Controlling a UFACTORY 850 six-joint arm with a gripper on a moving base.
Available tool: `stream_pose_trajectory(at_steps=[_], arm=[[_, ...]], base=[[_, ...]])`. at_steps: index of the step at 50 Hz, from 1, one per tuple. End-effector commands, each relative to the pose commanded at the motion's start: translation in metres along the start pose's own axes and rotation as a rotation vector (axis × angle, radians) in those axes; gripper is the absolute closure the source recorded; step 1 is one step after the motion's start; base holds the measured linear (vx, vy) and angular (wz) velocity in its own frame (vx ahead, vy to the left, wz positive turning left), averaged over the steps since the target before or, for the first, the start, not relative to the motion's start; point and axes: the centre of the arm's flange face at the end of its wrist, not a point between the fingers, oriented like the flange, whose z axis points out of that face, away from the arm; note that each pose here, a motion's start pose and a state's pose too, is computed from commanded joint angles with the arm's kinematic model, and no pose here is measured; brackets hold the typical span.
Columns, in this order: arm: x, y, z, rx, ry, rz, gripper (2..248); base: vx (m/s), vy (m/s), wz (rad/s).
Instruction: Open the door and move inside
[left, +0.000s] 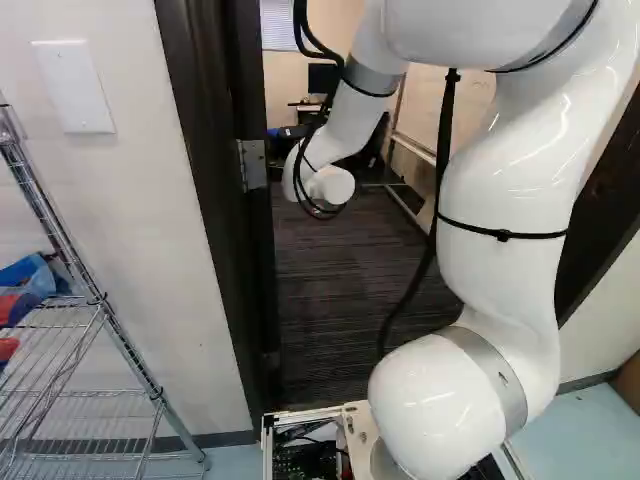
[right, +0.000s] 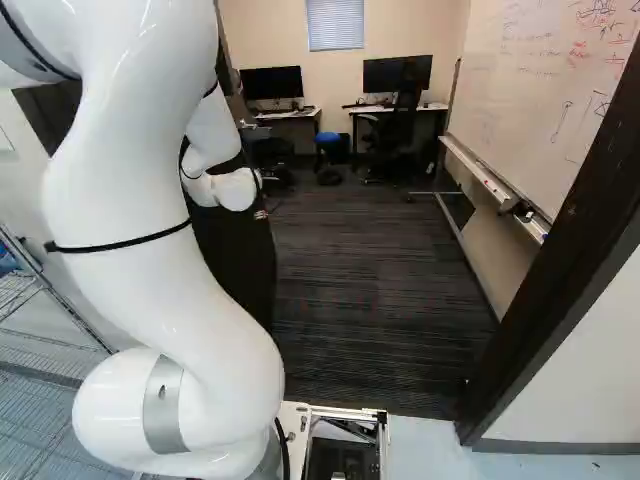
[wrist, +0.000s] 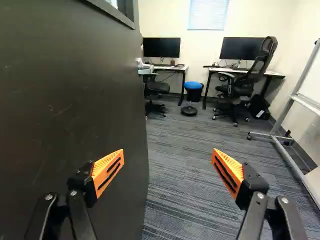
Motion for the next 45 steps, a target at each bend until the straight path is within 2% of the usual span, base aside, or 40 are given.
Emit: stream_pose_trajectory(at_steps=[15, 45], arm=[[0.0, 0.008, -0.003, -0.016, -0.001, 0.003, 3], [-0.003, 0.05, -0.017, -0.097, -0.006, 0.017, 3]], base=[[0.0, 0.0, 0.0], [0.0, 0.0, 0.0]])
